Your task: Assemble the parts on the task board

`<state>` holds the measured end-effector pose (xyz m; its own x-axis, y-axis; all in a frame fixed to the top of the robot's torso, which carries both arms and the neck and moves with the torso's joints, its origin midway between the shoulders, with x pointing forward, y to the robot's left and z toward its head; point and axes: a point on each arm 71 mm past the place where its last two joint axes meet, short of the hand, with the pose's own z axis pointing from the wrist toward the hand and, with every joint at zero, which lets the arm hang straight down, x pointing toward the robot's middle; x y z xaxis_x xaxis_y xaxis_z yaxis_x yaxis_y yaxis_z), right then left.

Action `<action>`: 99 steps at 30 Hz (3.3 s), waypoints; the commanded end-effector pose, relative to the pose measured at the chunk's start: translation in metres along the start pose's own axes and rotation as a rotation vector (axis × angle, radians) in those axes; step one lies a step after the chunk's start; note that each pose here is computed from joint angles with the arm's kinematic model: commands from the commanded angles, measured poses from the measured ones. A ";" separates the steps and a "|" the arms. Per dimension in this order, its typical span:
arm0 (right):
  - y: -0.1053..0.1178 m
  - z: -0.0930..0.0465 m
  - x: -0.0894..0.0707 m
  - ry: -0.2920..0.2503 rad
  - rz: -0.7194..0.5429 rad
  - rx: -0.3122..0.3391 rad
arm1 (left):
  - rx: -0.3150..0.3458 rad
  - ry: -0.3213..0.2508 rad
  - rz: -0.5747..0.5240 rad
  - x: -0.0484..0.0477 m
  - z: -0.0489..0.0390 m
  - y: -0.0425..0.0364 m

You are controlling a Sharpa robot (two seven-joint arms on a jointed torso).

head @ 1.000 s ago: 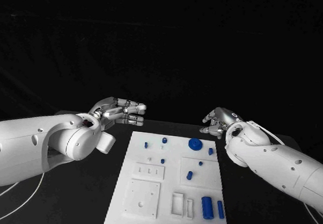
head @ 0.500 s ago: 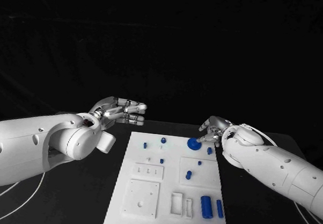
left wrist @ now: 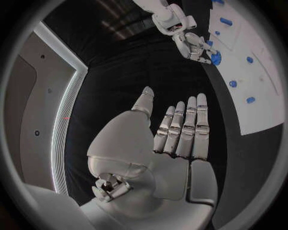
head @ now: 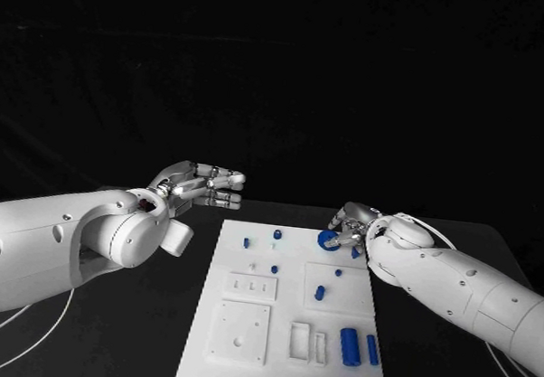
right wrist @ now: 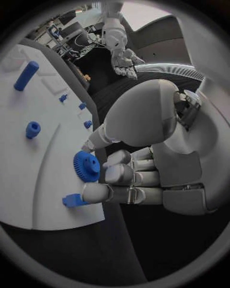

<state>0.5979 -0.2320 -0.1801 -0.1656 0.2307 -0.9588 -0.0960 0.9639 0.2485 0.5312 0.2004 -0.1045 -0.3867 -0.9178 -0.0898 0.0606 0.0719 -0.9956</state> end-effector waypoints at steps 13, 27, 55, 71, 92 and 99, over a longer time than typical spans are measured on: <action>-0.003 0.002 0.006 0.033 -0.045 0.013 | 0.005 0.020 -0.001 0.0029 0.0020 -0.0010; -0.003 0.002 0.006 0.039 -0.062 0.017 | -0.002 0.021 -0.001 0.0028 0.0029 0.0009; 0.011 -0.002 0.007 -0.054 -0.170 -0.030 | -0.011 0.019 -0.001 0.0028 0.0025 0.0023; 0.052 -0.016 -0.006 -0.202 -0.193 -0.128 | -0.012 0.013 0.000 0.0009 0.0007 0.0022; 0.119 -0.017 0.027 -0.211 -0.209 -0.238 | -0.013 0.025 -0.003 0.0062 0.0033 0.0020; 0.128 -0.015 0.037 -0.199 -0.208 -0.243 | -0.014 0.029 -0.003 0.0078 0.0044 0.0020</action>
<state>0.5645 -0.1019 -0.1825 0.0537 0.0881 -0.9947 -0.3439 0.9368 0.0644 0.5329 0.1937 -0.1079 -0.4004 -0.9120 -0.0889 0.0412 0.0790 -0.9960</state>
